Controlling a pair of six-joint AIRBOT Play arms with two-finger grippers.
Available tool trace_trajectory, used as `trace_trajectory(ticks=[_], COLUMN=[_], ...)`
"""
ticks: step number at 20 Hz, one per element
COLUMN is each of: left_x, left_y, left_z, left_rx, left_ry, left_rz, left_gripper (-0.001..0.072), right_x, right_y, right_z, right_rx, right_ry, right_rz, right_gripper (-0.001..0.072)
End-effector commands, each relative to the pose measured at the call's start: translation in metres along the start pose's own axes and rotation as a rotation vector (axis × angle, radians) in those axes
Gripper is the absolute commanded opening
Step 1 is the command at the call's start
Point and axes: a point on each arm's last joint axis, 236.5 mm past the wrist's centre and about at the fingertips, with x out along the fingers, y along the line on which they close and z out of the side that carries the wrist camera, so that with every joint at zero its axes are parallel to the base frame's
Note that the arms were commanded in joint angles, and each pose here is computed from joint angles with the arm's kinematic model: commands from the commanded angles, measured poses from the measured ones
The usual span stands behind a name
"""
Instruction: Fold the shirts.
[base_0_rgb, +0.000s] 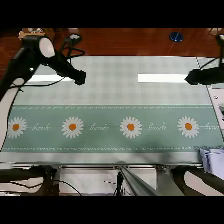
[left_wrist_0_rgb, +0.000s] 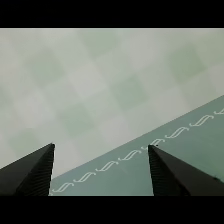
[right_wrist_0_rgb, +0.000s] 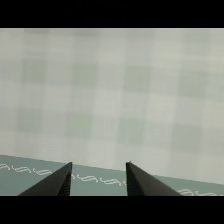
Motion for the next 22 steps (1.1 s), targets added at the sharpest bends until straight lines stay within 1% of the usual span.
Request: trace_trajectory(ticks=[1, 4, 8, 13, 22], left_x=[0.004, 0.003, -0.004, -0.023, -0.018], left_y=[0.000, 0.000, -0.002, -0.008, -0.008], left_z=[-0.011, -0.011, -0.006, 0.024, 0.023], left_rx=[-0.023, -0.060, -0.088, -0.096, -0.095], left_ry=[0.069, 0.064, 0.034, -0.117, -0.107], left_rz=[0.107, 0.104, 0.096, 0.069, 0.069], left_gripper=[0.0684, 0.0682, 0.0681, 0.0680, 0.0681], right_x=[-0.001, -0.001, -0.001, -0.001, -0.001], right_y=[0.010, 0.013, 0.017, 0.017, 0.017], right_z=[-0.003, -0.012, -0.010, -0.008, -0.008], right_rx=[-0.106, -0.098, -0.092, -0.091, -0.091], right_ry=[0.072, 0.112, 0.099, 0.094, 0.093], right_rz=[-0.103, -0.091, -0.076, -0.074, -0.075], right_gripper=[0.0421, 0.0421, 0.0421, 0.0421, 0.0421])
